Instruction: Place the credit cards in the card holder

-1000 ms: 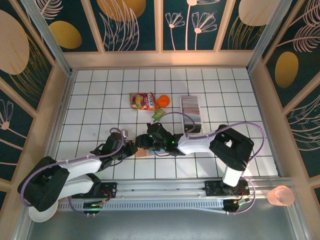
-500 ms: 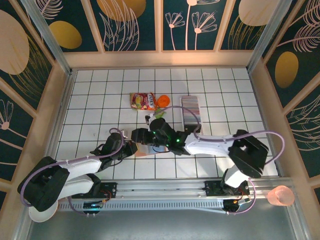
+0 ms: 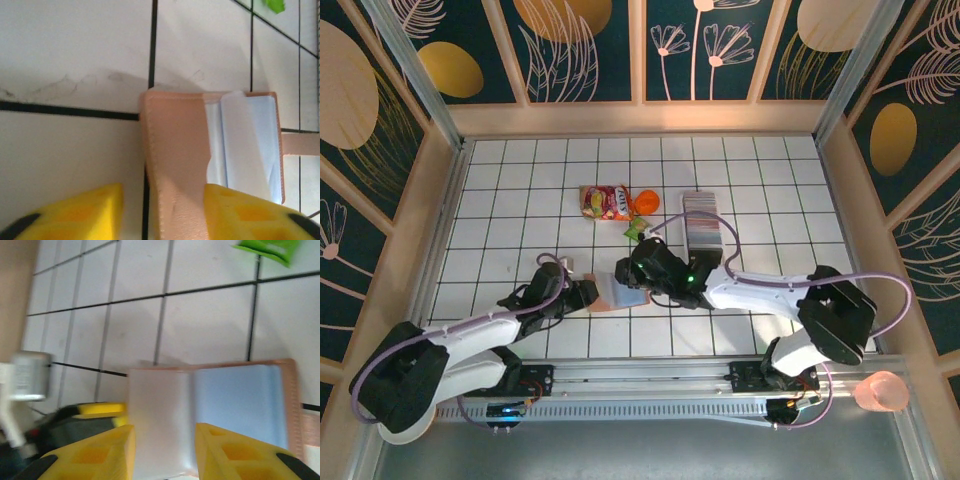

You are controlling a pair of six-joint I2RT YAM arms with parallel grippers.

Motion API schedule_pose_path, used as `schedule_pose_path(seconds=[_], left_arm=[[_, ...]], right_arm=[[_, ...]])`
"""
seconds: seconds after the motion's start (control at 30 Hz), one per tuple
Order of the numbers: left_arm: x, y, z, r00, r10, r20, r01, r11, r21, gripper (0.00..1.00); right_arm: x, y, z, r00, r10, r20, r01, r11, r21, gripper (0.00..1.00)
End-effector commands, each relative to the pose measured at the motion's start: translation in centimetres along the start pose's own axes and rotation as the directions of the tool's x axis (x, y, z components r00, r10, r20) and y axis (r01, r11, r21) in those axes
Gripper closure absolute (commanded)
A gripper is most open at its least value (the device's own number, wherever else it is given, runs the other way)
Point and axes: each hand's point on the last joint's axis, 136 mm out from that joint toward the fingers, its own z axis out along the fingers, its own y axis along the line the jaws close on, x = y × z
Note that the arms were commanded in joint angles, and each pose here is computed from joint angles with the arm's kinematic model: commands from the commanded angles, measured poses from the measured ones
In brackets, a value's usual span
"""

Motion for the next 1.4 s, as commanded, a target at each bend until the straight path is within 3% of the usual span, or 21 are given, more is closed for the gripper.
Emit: schedule_pose_path(seconds=[0.0, 0.27, 0.47, 0.57, 0.67, 0.77, 0.87, 0.93, 1.0, 1.07, 1.1, 1.13, 1.17, 1.3, 1.33, 1.37], left_arm=[[-1.2, 1.5, -1.3, 0.999, 0.026, 0.043, -0.020, 0.991, -0.132, 0.39], [-4.9, 3.3, -5.1, 0.976, 0.052, 0.210, 0.018, 0.947, -0.321, 0.48], [-4.2, -2.4, -4.4, 0.990, 0.040, 0.133, -0.035, 0.999, -0.041, 0.56], [-3.5, -4.3, -3.7, 0.996, 0.044, 0.076, -0.048, 0.998, 0.050, 0.56], [-3.4, -3.6, -2.8, 0.997, 0.046, 0.062, -0.047, 0.999, 0.012, 0.56], [-2.9, -2.4, -1.9, 0.998, 0.059, 0.036, -0.057, 0.998, -0.041, 0.58], [-2.3, -2.1, -1.2, 0.998, 0.067, 0.003, -0.066, 0.997, -0.048, 0.60], [-1.8, -2.1, -0.9, 0.998, 0.063, -0.014, -0.063, 0.997, -0.035, 0.64], [-1.5, -2.1, -0.7, 0.998, 0.061, -0.029, -0.062, 0.998, -0.019, 0.66], [-1.1, -2.0, -0.5, 0.998, 0.054, -0.037, -0.054, 0.998, -0.013, 0.70], [-1.0, -1.9, -0.4, 0.998, 0.054, -0.040, -0.054, 0.998, -0.012, 0.70], [-0.8, -1.7, -0.3, 0.997, 0.056, -0.045, -0.056, 0.998, -0.011, 0.70], [-0.7, -1.7, -0.3, 0.997, 0.060, -0.049, -0.060, 0.998, -0.011, 0.69], [-0.7, -1.2, -0.3, 0.996, 0.072, -0.045, -0.074, 0.997, -0.031, 0.68], [-0.8, -1.0, -0.4, 0.997, 0.073, -0.037, -0.075, 0.996, -0.043, 0.67], [-0.9, -0.7, -0.4, 0.997, 0.073, -0.030, -0.074, 0.996, -0.057, 0.65]], right_arm=[[0.0, -1.5, 0.4, 0.999, -0.046, 0.002, 0.046, 0.997, 0.060, 0.64], [-0.4, -1.6, 1.1, 0.996, -0.087, -0.023, 0.088, 0.993, 0.081, 0.67], [-2.8, -0.5, -1.3, 0.979, -0.190, 0.070, 0.185, 0.980, 0.073, 0.70], [-5.5, 1.1, -3.9, 0.917, -0.359, 0.176, 0.351, 0.933, 0.072, 0.65], [-7.9, 3.2, -6.9, 0.768, -0.578, 0.275, 0.574, 0.812, 0.105, 0.55], [-8.8, 5.5, -9.8, 0.551, -0.759, 0.346, 0.775, 0.619, 0.125, 0.51], [-7.5, 5.5, -11.4, 0.265, -0.902, 0.341, 0.925, 0.337, 0.173, 0.48], [-5.8, 4.2, -11.5, 0.026, -0.968, 0.251, 0.979, 0.076, 0.190, 0.48], [-5.6, 2.4, -11.5, -0.087, -0.985, 0.150, 0.981, -0.059, 0.186, 0.44], [-6.8, 0.2, -11.7, -0.082, -0.995, 0.063, 0.983, -0.070, 0.172, 0.42], [-7.0, -1.0, -11.8, -0.088, -0.996, 0.022, 0.985, -0.084, 0.148, 0.34], [-7.5, -2.0, -12.0, -0.090, -0.996, -0.009, 0.986, -0.090, 0.144, 0.33], [-8.2, -3.2, -12.1, -0.098, -0.994, -0.046, 0.983, -0.104, 0.153, 0.21], [-9.4, -8.2, -12.0, -0.165, -0.967, -0.194, 0.972, -0.193, 0.137, 0.19], [-9.6, -9.5, -11.9, -0.175, -0.958, -0.227, 0.970, -0.207, 0.125, 0.14], [-9.4, -10.6, -11.8, -0.183, -0.950, -0.252, 0.971, -0.214, 0.103, 0.01]])
